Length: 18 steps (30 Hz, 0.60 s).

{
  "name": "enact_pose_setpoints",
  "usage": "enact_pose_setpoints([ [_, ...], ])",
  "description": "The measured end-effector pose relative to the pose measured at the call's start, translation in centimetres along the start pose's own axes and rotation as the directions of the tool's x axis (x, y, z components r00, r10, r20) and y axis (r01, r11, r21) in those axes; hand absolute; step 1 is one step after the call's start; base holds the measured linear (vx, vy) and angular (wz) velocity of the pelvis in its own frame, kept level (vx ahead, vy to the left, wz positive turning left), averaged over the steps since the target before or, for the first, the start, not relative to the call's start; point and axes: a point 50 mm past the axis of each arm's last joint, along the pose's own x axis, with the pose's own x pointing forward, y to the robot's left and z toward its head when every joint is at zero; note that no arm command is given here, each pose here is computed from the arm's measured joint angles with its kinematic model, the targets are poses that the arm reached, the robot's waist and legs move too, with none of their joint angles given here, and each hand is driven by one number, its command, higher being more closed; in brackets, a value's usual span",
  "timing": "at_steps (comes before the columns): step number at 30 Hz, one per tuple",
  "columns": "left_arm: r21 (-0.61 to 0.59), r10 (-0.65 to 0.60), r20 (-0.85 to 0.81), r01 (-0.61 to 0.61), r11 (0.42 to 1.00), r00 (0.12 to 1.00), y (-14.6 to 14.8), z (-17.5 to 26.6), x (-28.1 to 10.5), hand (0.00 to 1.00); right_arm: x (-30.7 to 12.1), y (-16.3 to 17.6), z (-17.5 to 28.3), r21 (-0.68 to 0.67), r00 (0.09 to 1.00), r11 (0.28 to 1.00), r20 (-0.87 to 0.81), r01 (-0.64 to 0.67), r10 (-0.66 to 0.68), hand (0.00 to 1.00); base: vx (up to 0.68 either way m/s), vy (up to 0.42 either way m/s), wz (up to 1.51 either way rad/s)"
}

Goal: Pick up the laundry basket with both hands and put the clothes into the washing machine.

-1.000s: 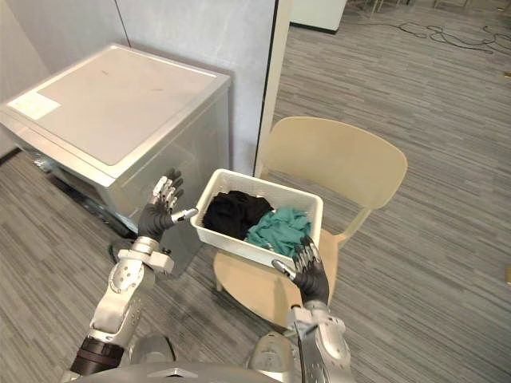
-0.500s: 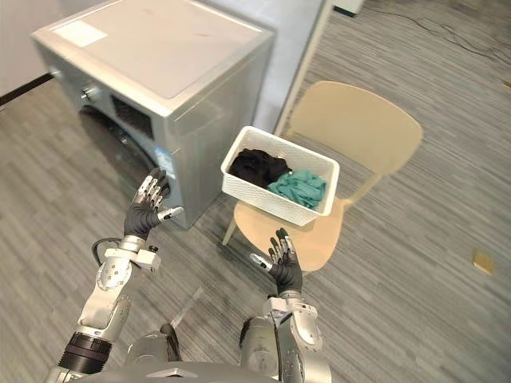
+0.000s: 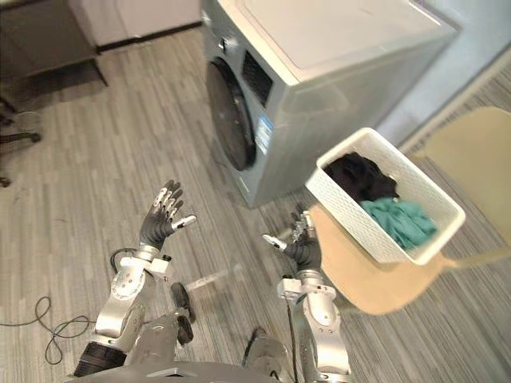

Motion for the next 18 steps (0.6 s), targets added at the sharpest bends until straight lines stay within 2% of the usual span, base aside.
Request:
enact_pose_setpoints([
  [4, 0.017, 0.019, -0.075, -0.018, 1.000, 0.997, 0.7, -1.7, -0.2, 0.00, 1.1, -2.6, -0.4, -0.071, 0.992, 0.989, -0.010, 0.126, -0.127, 0.00, 0.07, 0.164, 0.80],
  [9, 0.046, 0.026, -0.180, -0.018, 0.999, 0.983, 1.0, -3.8, -0.4, 0.00, 0.3, -7.5, 0.2, -0.109, 0.929, 0.923, 0.019, 0.370, -0.370, 0.00, 0.25, 0.186, 0.71],
  [12, 0.081, 0.038, -0.210, -0.022, 0.996, 0.977, 1.8, -4.2, -0.6, 0.00, 0.6, -8.0, -0.6, -0.112, 0.918, 0.913, -0.010, 0.393, -0.396, 0.00, 0.38, 0.231, 0.36],
  [15, 0.138, 0.082, -0.208, -0.054, 0.989, 0.975, 3.9, -3.8, -0.8, 0.00, 1.5, -7.0, -1.4, -0.097, 0.934, 0.932, -0.045, 0.349, -0.355, 0.00, 0.42, 0.151, -0.25],
  [18, 0.147, 0.102, -0.229, -0.069, 0.987, 0.968, 4.8, -4.2, -1.0, 0.00, 2.2, -6.8, -1.5, -0.091, 0.937, 0.936, -0.047, 0.341, -0.346, 0.00, 0.40, 0.038, -0.11],
])
